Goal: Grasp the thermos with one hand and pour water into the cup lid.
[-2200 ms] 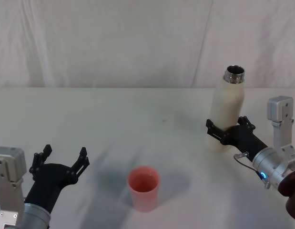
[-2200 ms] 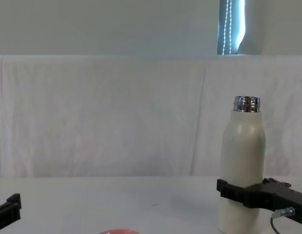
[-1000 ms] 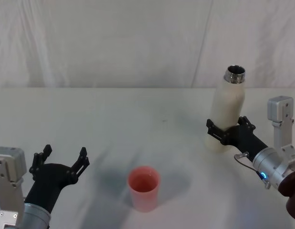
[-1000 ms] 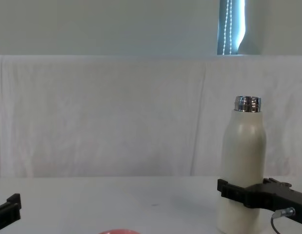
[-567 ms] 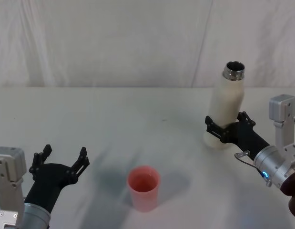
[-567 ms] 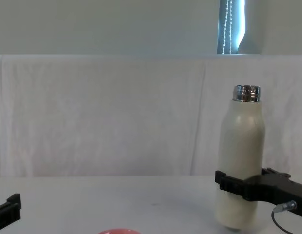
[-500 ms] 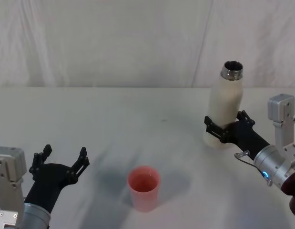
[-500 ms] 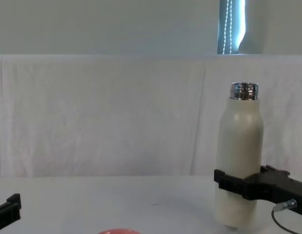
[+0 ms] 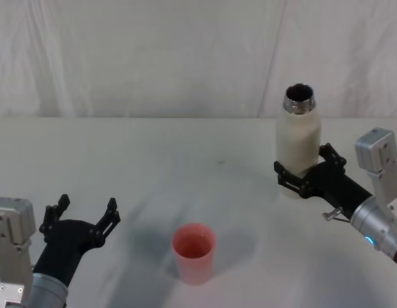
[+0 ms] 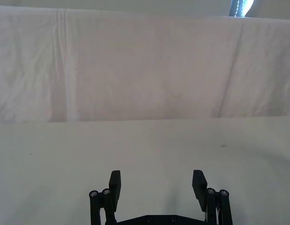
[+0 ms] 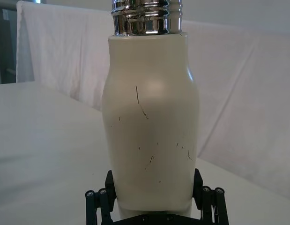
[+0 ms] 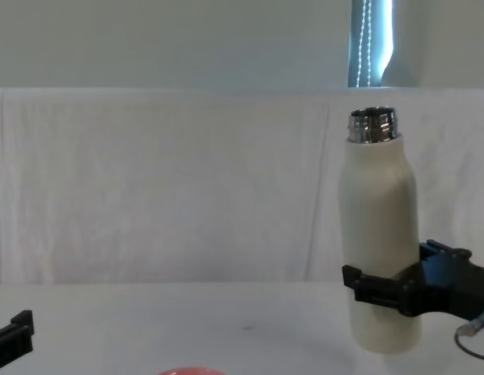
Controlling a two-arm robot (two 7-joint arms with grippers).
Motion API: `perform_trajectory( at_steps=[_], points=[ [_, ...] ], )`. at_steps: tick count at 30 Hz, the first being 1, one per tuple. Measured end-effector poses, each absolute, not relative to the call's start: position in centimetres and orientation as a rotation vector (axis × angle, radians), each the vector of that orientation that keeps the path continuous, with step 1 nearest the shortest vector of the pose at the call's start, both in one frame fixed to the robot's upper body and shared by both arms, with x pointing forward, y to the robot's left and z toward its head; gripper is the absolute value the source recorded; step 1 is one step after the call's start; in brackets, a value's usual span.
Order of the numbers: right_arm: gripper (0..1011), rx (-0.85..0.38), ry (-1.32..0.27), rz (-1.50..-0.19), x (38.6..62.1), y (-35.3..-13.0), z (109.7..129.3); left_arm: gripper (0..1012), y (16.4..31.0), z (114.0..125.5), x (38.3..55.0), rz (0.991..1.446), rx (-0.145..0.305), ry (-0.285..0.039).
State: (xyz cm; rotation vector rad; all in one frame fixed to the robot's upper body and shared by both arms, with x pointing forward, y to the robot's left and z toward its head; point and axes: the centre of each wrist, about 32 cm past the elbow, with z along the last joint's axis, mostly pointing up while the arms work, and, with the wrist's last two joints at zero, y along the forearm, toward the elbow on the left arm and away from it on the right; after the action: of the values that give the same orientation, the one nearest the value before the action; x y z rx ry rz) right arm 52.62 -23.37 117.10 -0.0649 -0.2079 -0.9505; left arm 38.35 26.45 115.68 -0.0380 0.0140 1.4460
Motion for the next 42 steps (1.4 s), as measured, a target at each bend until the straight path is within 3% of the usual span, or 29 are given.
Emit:
perform_trajectory(
  at_steps=[13,20,32,42],
  points=[
    [962,-0.100,-0.284,-0.958,50.7,-24.0,118.5,1001,26.5,115.7,38.4,1.446,-0.038,0.014],
    [962,-0.183,-0.386,-0.963,49.2,-23.7,119.0,1001,26.5,115.7,38.3,1.446,-0.038,0.014],
    [962,-0.294,-0.516,-0.976,47.3,-22.8,118.4,1001,26.5,115.7,38.4,1.446,-0.038,0.014],
    [962,-0.293,-0.516,-1.028,46.0,-22.5,117.3,1001,26.5,115.7,38.4,1.446,-0.038,0.014]
  ],
)
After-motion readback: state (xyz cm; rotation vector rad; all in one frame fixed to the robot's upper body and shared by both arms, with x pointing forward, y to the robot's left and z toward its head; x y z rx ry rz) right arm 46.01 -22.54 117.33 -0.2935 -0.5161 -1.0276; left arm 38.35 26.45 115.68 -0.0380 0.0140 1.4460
